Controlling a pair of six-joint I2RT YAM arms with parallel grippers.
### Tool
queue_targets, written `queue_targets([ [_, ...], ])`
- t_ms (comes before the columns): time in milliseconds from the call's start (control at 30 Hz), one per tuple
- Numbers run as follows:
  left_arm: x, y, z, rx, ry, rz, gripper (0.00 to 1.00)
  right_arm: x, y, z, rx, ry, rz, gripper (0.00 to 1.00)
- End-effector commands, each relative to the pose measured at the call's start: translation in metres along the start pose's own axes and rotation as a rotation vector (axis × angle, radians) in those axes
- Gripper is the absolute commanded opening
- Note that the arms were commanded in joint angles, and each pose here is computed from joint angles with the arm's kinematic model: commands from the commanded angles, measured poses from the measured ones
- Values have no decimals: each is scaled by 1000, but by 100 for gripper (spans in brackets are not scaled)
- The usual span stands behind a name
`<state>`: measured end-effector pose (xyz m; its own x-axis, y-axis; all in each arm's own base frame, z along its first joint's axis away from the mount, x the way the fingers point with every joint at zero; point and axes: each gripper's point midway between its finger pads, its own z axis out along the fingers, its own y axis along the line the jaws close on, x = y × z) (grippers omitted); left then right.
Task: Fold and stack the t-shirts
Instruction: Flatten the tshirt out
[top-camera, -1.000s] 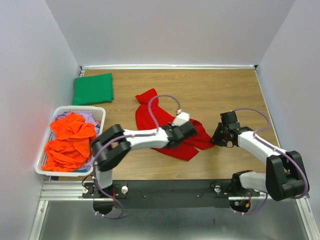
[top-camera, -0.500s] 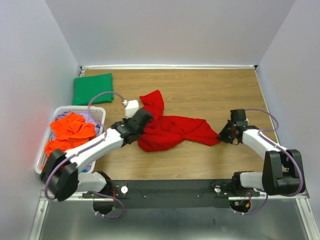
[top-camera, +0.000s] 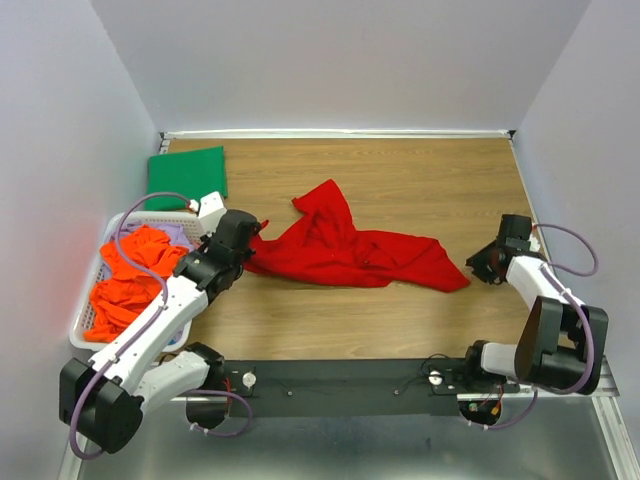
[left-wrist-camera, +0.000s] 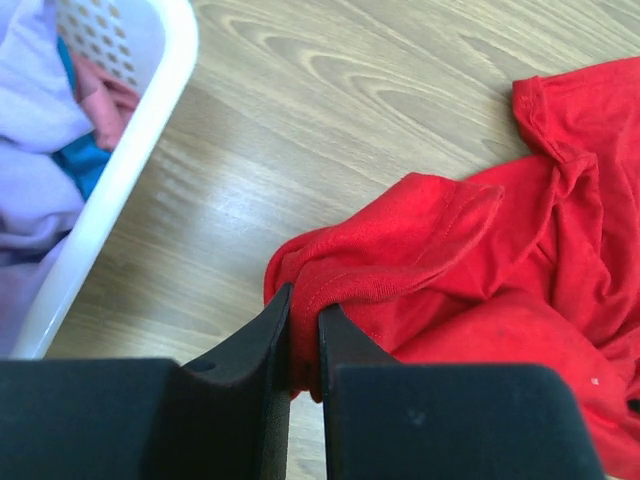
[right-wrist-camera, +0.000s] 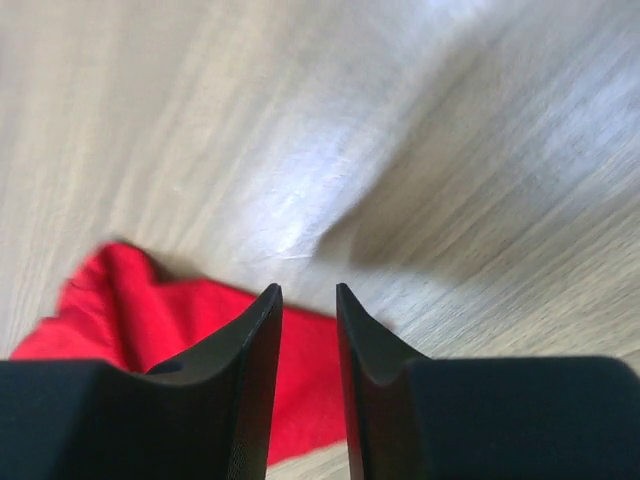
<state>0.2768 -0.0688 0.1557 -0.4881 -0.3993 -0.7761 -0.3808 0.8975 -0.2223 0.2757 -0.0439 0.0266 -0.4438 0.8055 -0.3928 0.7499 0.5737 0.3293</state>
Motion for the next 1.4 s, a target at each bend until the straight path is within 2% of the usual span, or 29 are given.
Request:
queue_targets([
  [0,0,19,-6,-49,-24,-70,26,-17,31,-21,-97,-84,-142,41],
  [133,-7,20,-18,-21,-47,-129,50,-7,68,-47,-228,-126,-339,47],
  [167,-11,21,-20,-22,-59,-136,65,3,88,-57,-314,-115,-435,49],
  [200,-15,21,-23,-18,-71,-137,71,7,98,-62,-355,-107,-477,50],
  [300,-27,16,-27,3,-102,-125,86,54,128,-64,-436,-10,-661,51],
  [367,-34,7,-28,33,-103,-81,89,79,151,-70,-489,21,-766,51],
  [433,-35,-3,-25,63,-86,-29,89,100,168,-65,-506,54,-865,51],
  [533,-32,-36,-23,201,-57,49,89,137,192,-63,-532,80,-1033,51],
  [600,-26,-61,-22,315,-41,79,84,161,203,-67,-566,102,-1116,51],
  [700,-4,-98,-21,442,18,131,80,193,224,-72,-630,150,-1190,52],
  [800,23,-119,-8,471,77,187,74,222,239,-70,-657,181,-1247,54],
  [967,66,-140,19,465,162,267,65,251,255,-62,-685,267,-1206,54],
  [1300,114,-136,59,407,257,346,63,257,251,-33,-562,276,-1070,54],
  [1367,129,-128,66,381,295,354,62,257,247,-28,-540,277,-1064,50],
])
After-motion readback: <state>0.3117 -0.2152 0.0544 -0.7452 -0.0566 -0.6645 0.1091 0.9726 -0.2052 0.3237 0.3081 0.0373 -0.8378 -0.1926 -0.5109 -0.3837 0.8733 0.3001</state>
